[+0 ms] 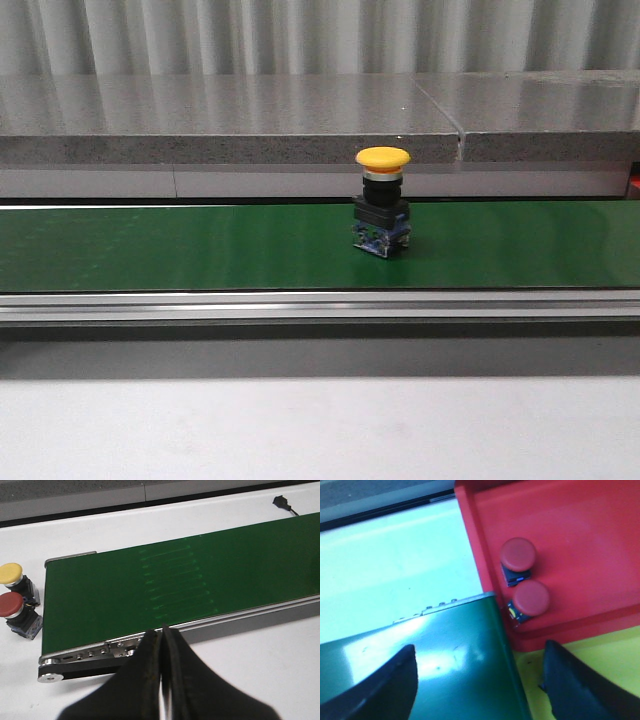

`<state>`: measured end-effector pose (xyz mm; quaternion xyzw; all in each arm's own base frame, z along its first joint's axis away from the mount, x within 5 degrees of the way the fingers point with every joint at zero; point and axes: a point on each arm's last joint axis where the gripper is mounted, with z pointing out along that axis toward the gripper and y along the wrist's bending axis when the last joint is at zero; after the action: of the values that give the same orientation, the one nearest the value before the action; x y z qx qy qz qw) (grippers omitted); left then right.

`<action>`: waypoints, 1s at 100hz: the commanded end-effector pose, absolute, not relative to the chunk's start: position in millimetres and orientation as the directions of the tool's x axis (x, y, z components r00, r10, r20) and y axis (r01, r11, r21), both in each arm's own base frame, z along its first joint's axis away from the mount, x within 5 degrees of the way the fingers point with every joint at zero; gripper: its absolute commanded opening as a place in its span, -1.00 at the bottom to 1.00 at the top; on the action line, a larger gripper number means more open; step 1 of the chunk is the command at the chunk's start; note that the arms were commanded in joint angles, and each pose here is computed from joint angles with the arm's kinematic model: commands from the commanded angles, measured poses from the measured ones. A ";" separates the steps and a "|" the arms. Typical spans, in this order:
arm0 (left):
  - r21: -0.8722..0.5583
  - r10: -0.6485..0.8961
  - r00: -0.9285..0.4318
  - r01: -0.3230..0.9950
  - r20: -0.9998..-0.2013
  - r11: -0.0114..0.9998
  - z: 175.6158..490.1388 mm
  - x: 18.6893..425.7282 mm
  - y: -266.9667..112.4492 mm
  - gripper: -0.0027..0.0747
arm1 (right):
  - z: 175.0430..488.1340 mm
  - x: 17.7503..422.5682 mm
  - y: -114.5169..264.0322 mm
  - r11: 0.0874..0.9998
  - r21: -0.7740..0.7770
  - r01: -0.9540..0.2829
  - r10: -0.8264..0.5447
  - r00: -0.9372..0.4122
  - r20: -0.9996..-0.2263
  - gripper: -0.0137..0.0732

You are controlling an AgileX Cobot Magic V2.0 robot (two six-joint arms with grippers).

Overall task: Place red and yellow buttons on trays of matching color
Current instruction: 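Move the right gripper to the yellow button on the belt and grasp it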

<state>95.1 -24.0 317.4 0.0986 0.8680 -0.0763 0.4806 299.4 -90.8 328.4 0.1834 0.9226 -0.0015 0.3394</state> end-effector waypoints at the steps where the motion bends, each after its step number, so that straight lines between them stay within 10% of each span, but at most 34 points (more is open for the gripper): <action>1: -0.047 0.069 -0.439 0.248 -0.896 0.968 331.4 97.8 -25.3 -0.98 | 351.5 285.3 -80.2 0.946 0.117 0.304 0.293 -0.641 -0.709 0.53; 100: -0.047 0.069 -0.439 0.248 -0.896 0.968 331.4 97.8 -25.3 -0.98 | 344.7 242.0 22.4 0.991 0.116 -0.071 0.012 -0.806 -0.592 0.79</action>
<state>95.1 -24.0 317.4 0.0986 0.8680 -0.0763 0.4806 237.7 16.8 328.4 0.0068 0.9558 0.0630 0.2873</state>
